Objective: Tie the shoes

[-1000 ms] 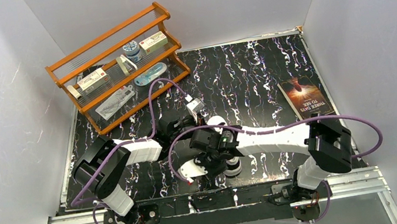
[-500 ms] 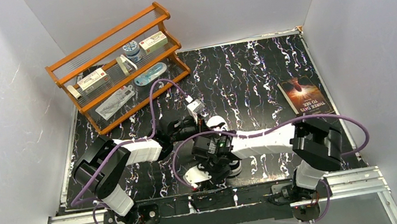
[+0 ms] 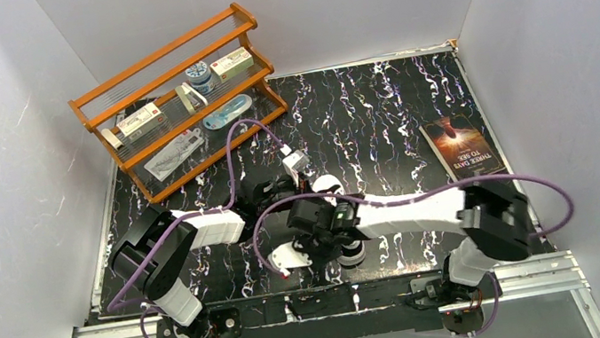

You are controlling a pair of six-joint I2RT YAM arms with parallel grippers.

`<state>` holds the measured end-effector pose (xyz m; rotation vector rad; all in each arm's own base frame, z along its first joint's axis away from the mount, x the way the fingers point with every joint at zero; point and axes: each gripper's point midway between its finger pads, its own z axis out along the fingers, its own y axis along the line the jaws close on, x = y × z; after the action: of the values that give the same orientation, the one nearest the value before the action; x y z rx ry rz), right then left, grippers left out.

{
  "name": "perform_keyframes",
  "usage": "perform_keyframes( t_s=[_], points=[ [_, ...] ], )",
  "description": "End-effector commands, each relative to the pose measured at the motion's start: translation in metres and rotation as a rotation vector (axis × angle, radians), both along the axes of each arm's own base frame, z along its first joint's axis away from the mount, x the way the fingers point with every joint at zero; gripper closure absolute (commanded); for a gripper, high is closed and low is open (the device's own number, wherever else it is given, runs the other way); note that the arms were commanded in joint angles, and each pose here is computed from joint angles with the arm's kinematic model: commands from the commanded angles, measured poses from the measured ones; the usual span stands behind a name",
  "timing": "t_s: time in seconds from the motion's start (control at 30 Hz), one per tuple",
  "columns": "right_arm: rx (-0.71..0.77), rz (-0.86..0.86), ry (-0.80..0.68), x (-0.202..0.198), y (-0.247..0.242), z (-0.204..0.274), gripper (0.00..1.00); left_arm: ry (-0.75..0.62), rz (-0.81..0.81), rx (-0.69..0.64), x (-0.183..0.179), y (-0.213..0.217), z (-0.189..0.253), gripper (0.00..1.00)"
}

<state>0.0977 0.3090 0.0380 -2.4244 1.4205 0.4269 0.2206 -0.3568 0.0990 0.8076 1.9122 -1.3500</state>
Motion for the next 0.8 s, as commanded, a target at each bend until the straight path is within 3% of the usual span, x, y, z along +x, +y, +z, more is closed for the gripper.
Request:
perform_keyframes(
  t_s=[0.0, 0.23, 0.47, 0.63, 0.77],
  points=[
    [0.285, -0.132, 0.071, -0.014, 0.024, 0.091, 1.0, -0.053, 0.002, -0.043, 0.006, -0.002, 0.023, 1.0],
    [0.535, -0.717, 0.048, 0.022, 0.001, 0.185, 1.0, -0.061, 0.002, -0.059, 0.008, -0.003, 0.031, 1.0],
    [0.62, -1.392, -0.048, 0.086, -0.054, 0.205, 1.0, -0.054, -0.003, -0.071, 0.01, -0.006, 0.039, 1.0],
    [0.694, -1.55, 0.007, 0.133, -0.074, 0.221, 1.0, -0.073, 0.013, -0.076, 0.011, -0.004, 0.055, 1.0],
    [0.666, -1.586, 0.225, 0.153, -0.081, 0.206, 1.0, -0.081, 0.016, -0.074, 0.01, -0.002, 0.062, 1.0]
  ],
)
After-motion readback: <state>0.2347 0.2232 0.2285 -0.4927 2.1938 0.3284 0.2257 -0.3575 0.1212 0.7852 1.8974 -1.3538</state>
